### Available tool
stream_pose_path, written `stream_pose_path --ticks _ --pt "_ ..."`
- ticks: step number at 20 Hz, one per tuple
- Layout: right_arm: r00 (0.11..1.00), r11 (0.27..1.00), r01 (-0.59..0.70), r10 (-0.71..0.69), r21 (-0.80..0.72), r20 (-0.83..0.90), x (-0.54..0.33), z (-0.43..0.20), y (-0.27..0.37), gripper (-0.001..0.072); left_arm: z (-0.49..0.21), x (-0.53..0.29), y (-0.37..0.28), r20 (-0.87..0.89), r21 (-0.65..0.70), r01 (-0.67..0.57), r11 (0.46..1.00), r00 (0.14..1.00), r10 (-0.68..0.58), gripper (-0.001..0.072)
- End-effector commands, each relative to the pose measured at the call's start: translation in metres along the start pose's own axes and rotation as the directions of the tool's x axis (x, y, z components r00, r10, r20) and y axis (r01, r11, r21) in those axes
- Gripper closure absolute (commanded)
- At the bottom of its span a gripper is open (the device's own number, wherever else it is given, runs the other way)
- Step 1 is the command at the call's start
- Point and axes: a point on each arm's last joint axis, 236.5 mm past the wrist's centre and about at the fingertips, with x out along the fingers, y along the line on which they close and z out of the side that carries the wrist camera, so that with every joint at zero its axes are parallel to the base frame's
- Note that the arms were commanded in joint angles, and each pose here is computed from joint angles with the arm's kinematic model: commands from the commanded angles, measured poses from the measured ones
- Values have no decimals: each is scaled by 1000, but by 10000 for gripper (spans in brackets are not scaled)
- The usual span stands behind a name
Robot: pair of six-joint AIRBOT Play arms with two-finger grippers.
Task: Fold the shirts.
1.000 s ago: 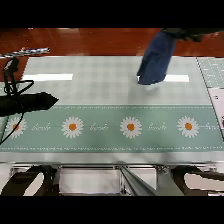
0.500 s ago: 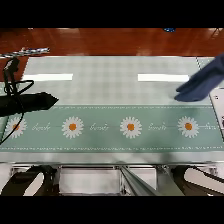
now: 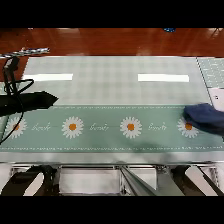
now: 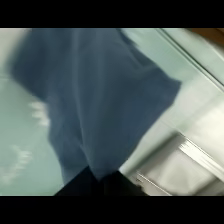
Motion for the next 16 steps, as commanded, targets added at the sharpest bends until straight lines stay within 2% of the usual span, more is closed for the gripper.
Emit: stream_pose_path --ticks 1,2,3,4,5,8,9,11,12,14,16 --pt "960 957 247 -221 151 -171 36 -58 -89 688 3 0 0 13 6 -2 1000 1000 2 687" --pt "951 942 274 -236 192 -198 47 -69 -98 670 3 0 0 13 6 -2 1000 1000 2 688" --pt "935 914 325 -271 243 -230 57 -81 -110 497 3 0 0 13 6 -2 1000 1000 2 687" --pt "923 907 349 -289 235 -255 65 -88 -115 288 4 0 1 16 6 -3 1000 1000 3 687" --pt "919 905 355 -292 234 -265 72 -92 -116 295 7 0 2 26 6 -7 1000 1000 6 687" --pt "952 921 297 -266 250 -149 73 -63 -109 297 28 9 13 98 -3 -34 999 995 34 688" --pt "971 935 240 -229 260 -71 69 -44 -100 297 36 15 18 124 10 -48 999 991 47 688" --pt "989 967 21 -57 252 136 49 9 -54 307 54 21 22 132 7 -54 999 990 52 688" --pt "972 973 -112 65 201 224 33 33 -17 315 69 19 16 138 21 -45 999 989 42 688" --pt "876 930 -366 353 -25 329 -14 68 85 320 118 2 -10 212 86 -21 996 977 2 688" --pt "778 833 -467 547 -297 308 -55 62 186 320 167 -21 -51 291 175 14 984 955 -66 688"
